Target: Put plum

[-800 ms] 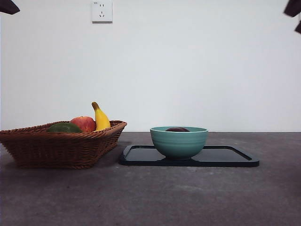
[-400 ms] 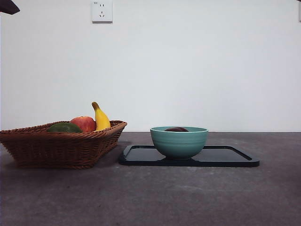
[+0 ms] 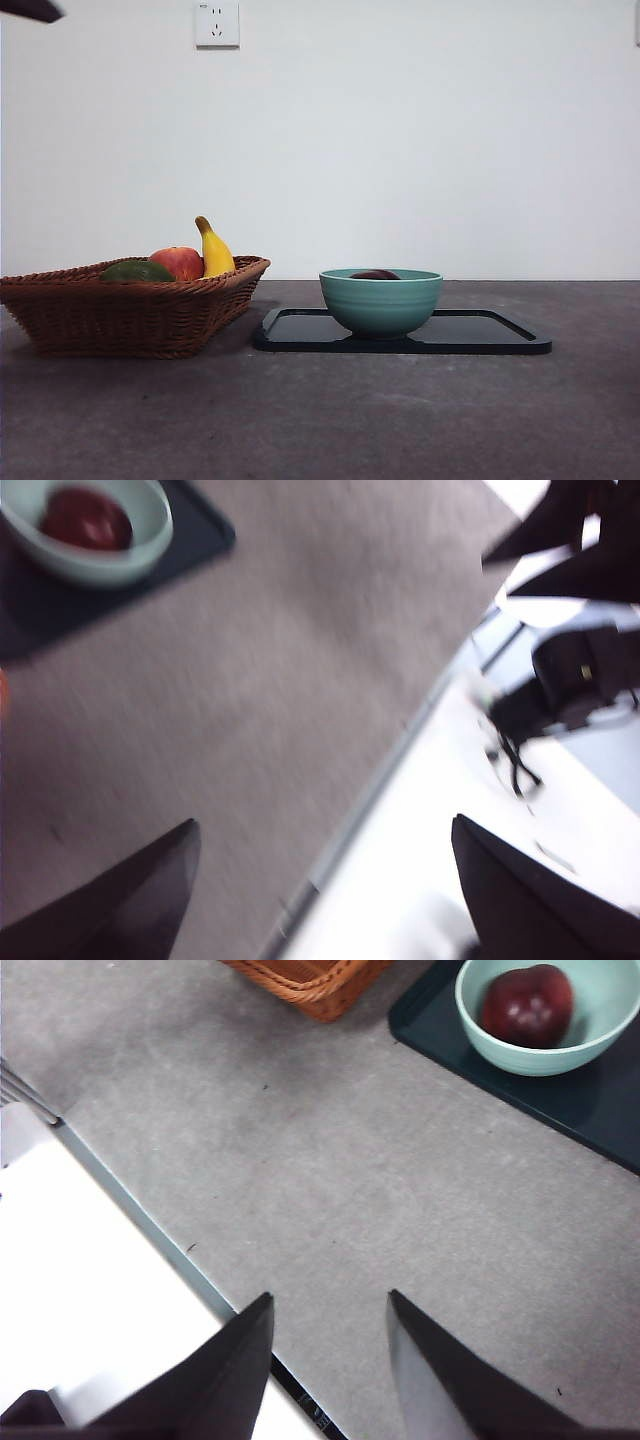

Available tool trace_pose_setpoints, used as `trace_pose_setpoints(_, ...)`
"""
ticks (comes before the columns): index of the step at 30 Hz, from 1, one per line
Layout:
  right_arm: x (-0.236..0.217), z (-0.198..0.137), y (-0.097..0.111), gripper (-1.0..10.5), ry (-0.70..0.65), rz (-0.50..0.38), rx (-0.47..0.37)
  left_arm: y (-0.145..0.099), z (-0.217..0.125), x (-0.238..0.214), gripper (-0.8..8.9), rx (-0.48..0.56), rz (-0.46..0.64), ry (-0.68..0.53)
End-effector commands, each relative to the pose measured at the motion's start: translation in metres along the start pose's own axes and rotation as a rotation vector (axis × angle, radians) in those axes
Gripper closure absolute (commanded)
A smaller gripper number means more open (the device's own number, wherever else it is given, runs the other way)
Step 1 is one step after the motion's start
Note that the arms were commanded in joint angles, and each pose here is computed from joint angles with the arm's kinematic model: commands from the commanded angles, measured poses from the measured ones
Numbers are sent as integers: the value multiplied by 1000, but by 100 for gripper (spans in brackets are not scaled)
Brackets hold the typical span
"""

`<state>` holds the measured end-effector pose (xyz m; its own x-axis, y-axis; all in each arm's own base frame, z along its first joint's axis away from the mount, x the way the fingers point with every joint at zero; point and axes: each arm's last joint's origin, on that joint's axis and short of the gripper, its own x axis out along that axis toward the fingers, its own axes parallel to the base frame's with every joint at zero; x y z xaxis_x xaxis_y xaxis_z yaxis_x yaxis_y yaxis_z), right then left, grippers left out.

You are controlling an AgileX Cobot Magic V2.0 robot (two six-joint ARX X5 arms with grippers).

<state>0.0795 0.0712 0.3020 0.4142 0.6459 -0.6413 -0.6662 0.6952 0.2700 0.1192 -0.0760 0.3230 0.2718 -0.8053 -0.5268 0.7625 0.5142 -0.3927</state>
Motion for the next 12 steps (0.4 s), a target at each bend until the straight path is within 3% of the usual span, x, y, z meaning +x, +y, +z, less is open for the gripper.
trace_pose_setpoints(1,-1,2,1,765,-9,11,2,0,20,0,407,25,46,-69)
trace_pose_setpoints(7,-1,2,2,765,-9,13,2,6,68,12,407,53,174,-86)
trace_pose_setpoints(12,-1,2,2,765,-9,13,2,18,113,38,407,102,176,-53)
